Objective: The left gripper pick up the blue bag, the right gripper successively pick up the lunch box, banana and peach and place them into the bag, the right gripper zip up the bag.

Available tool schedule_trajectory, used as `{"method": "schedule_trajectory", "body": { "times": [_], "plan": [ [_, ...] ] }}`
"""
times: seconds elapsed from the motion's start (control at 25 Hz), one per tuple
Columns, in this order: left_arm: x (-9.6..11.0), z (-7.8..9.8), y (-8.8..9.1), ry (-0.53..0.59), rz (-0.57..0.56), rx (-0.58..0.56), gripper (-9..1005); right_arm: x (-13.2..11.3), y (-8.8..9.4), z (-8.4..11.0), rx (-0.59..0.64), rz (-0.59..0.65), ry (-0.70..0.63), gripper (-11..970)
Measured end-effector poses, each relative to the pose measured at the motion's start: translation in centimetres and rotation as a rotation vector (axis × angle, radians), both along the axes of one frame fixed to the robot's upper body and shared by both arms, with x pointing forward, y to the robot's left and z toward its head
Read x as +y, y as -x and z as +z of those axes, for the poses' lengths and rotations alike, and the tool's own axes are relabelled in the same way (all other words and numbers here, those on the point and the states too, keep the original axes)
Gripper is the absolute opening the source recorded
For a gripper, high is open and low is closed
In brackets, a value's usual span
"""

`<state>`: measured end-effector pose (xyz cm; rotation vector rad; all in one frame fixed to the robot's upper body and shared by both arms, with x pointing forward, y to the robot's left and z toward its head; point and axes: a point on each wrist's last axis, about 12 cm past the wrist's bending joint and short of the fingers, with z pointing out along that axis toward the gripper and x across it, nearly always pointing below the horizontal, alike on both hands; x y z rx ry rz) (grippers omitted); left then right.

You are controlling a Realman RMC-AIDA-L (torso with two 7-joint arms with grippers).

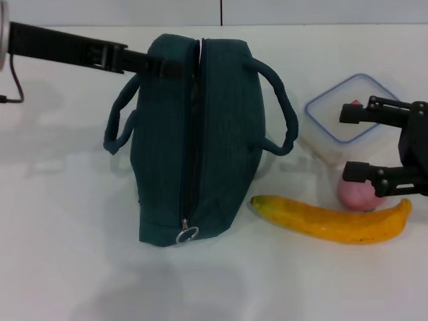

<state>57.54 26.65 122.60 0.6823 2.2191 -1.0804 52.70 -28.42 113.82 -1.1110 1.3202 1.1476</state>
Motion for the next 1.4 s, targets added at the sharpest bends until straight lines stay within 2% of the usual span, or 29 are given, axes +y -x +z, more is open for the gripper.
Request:
{"method": "schedule_trajectory", "body": {
  "times": [0.36, 0.44, 0.56, 0.68, 1.12, 1.4],
  "plan": [
    [0.7, 1.6, 0.0, -0.02, 0.07, 0.01, 799, 0.0, 0.1, -0.4, 0.008, -0.011, 0.013, 859],
    [1.1, 1.1, 0.0, -0.054, 0.102, 0.047, 800, 0.0, 0.1, -0.4, 0.007, -0.011, 0.013, 859],
    [1.5, -0.5, -0.3, -0.092, 0.136, 0.149, 800, 0.1, 0.2, -0.5, -0.002, -0.011, 0.012, 859],
    [1.1, -1.3, -0.4, -0.078, 0.107, 0.216, 800, 0.1, 0.2, -0.5, -0.004, -0.013, 0.012, 859],
    [0.2, -1.3, -0.8, -0.045, 0.091, 0.269, 800, 0.2, 0.4, -1.0, 0.01, -0.019, 0.015, 859],
    [0.0, -1.2, -1.2, -0.045, 0.114, 0.276, 734, 0.1, 0.8, -1.5, 0.023, -0.026, 0.009, 858]
  ]
}}
